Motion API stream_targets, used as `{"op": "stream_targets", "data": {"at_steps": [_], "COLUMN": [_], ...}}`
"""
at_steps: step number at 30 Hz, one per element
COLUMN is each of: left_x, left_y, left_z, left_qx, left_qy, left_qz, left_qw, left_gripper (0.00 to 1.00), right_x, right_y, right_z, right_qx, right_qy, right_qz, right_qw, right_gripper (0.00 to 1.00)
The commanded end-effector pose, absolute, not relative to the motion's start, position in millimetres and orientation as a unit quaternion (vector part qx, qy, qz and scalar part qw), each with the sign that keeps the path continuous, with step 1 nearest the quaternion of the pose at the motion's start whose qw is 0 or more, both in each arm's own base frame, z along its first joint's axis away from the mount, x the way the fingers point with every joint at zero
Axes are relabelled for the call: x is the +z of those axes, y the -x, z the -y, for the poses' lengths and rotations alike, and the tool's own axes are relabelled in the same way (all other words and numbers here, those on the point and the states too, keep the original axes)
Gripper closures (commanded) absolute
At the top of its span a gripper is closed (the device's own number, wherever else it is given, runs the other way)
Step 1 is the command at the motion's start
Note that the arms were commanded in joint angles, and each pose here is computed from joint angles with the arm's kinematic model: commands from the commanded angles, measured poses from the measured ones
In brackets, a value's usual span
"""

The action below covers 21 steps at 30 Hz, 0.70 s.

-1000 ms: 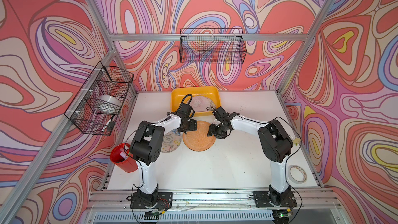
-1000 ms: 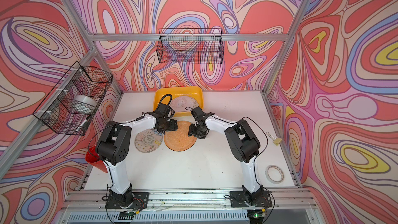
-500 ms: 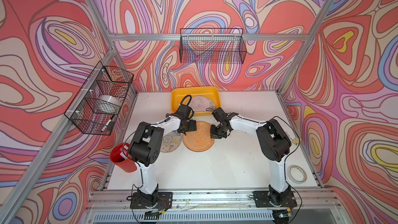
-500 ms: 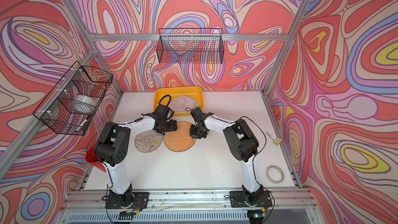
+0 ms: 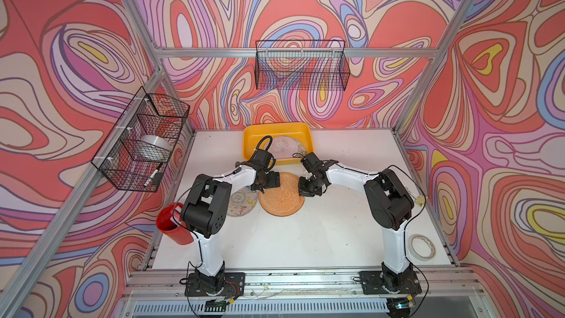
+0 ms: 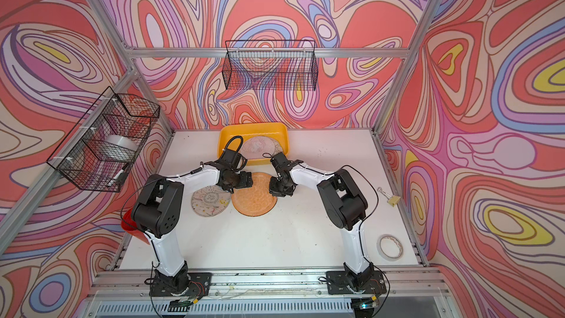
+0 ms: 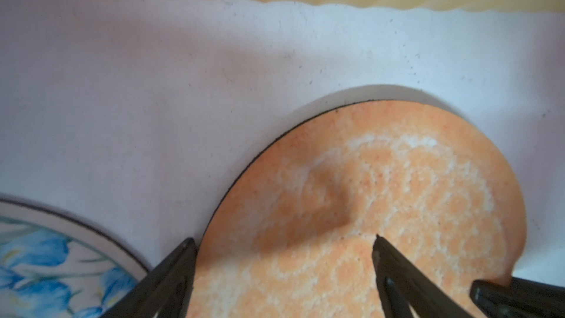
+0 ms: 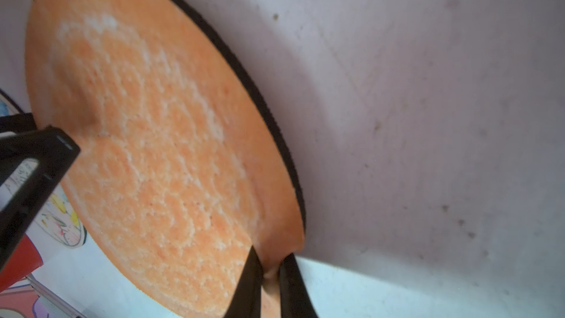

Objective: Put the coasters into the storage box
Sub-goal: Pick up the coaster from the center of the board.

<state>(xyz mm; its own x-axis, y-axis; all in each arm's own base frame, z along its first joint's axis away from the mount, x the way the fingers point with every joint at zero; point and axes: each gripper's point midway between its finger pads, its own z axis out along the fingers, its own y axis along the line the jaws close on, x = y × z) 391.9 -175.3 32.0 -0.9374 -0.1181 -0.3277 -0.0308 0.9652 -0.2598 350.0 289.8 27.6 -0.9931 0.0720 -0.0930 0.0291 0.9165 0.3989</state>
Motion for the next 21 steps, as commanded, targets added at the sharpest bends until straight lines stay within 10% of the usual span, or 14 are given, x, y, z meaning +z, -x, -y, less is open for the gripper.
{"op": "stream_targets", "data": {"at_steps": [1, 21], "left_x": [32, 95], "left_y": [-358, -377], "left_z": [183, 146], "left_qx": [-0.152, -0.186], "left_qy": [0.049, 0.111], "left_qz": [-0.981, -0.959], "left_qw": [0.111, 0.182], "left_gripper": [0.04, 0.0], "right_x": [52, 151], "right_y": [-342, -344], "right_z": [-300, -294], "right_qx": [0.221, 0.251], "right_qy": [0.0, 0.027], "right_qz": [-0.973, -0.958], "right_qw": [0.073, 0.139], "right_gripper": [1.0, 1.0]}}
